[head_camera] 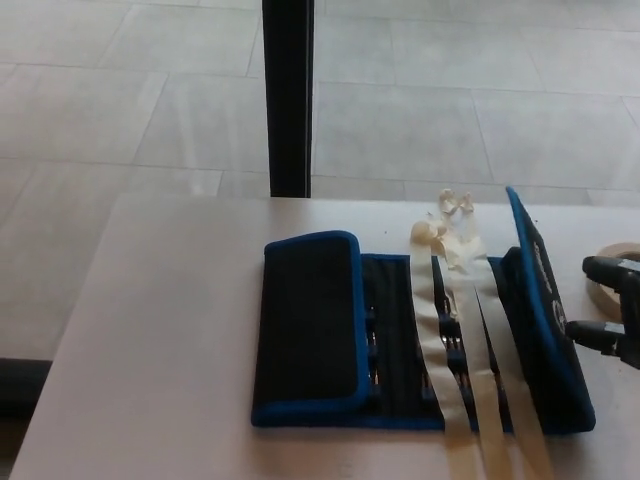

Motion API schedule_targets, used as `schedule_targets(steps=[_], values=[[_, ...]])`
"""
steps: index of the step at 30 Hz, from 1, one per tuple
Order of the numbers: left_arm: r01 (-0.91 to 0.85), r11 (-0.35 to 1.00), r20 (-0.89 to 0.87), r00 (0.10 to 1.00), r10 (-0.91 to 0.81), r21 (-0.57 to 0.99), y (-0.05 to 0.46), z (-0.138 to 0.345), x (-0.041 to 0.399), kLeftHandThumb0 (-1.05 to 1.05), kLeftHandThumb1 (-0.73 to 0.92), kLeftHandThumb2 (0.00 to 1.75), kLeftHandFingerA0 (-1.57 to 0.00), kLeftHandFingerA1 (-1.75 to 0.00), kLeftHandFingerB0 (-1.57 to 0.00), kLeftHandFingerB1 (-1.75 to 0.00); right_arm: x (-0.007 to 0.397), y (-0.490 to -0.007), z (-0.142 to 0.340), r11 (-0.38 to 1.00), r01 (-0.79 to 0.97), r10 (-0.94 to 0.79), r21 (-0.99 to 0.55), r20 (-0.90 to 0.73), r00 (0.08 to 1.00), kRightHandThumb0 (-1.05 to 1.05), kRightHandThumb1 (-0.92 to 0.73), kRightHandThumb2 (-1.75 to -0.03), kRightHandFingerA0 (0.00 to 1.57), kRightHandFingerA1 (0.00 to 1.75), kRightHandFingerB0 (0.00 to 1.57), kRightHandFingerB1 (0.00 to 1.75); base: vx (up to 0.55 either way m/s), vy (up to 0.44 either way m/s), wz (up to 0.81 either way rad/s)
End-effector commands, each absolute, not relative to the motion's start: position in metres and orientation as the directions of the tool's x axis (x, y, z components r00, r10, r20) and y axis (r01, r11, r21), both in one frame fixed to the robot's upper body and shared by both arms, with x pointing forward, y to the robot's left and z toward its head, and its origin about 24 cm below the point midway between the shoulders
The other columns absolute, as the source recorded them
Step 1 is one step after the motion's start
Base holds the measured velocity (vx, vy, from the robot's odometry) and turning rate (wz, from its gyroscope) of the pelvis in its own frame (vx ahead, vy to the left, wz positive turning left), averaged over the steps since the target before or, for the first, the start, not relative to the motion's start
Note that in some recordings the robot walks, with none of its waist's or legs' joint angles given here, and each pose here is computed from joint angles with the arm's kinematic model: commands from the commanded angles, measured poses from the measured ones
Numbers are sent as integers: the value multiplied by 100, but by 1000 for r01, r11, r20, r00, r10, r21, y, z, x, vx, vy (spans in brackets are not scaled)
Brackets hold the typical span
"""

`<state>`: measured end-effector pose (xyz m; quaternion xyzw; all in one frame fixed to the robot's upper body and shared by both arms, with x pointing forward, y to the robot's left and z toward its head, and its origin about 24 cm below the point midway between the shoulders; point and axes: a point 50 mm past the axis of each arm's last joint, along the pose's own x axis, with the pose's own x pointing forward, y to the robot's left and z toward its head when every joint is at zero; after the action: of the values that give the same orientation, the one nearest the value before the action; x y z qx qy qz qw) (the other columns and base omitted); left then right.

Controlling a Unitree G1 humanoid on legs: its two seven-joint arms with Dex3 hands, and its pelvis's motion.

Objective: The robot uses its right hand to lift an edge of the toolkit kept in middle of the desk and make one fold in it

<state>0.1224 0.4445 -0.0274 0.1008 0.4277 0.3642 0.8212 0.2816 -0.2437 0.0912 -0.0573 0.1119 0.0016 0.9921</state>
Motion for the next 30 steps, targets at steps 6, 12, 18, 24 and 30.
schedule_targets(steps=[6,12,18,24,30], values=[[-506,706,-612,374,697,495,451,-18,125,-76,90,67,-45,-65,-33,-48,284,-240,66,927,-88,-7,-365,-252,968,-51,-79,-64,62,52,46,41,0,0,0],[-489,712,-607,386,694,503,452,-16,129,-75,91,67,-42,-64,-33,-49,292,-219,57,853,-195,70,-483,-264,962,-55,-77,-63,62,56,46,43,0,0,0],[-490,709,-599,391,699,507,454,-11,132,-73,70,107,-42,-68,-32,-59,296,-192,45,799,-262,169,-542,-215,962,-52,-75,-62,63,68,50,46,0,0,0],[-494,715,-604,396,692,495,454,-11,134,-75,90,67,-36,-62,-29,-47,292,-173,42,730,-317,232,-606,-217,948,-59,-77,-63,54,64,44,43,0,0,0],[-494,712,-599,397,695,499,454,-10,133,-76,91,67,-41,-67,-33,-51,289,-176,54,737,-322,273,-594,-174,946,-57,-77,-62,59,74,46,46,0,0,0]])
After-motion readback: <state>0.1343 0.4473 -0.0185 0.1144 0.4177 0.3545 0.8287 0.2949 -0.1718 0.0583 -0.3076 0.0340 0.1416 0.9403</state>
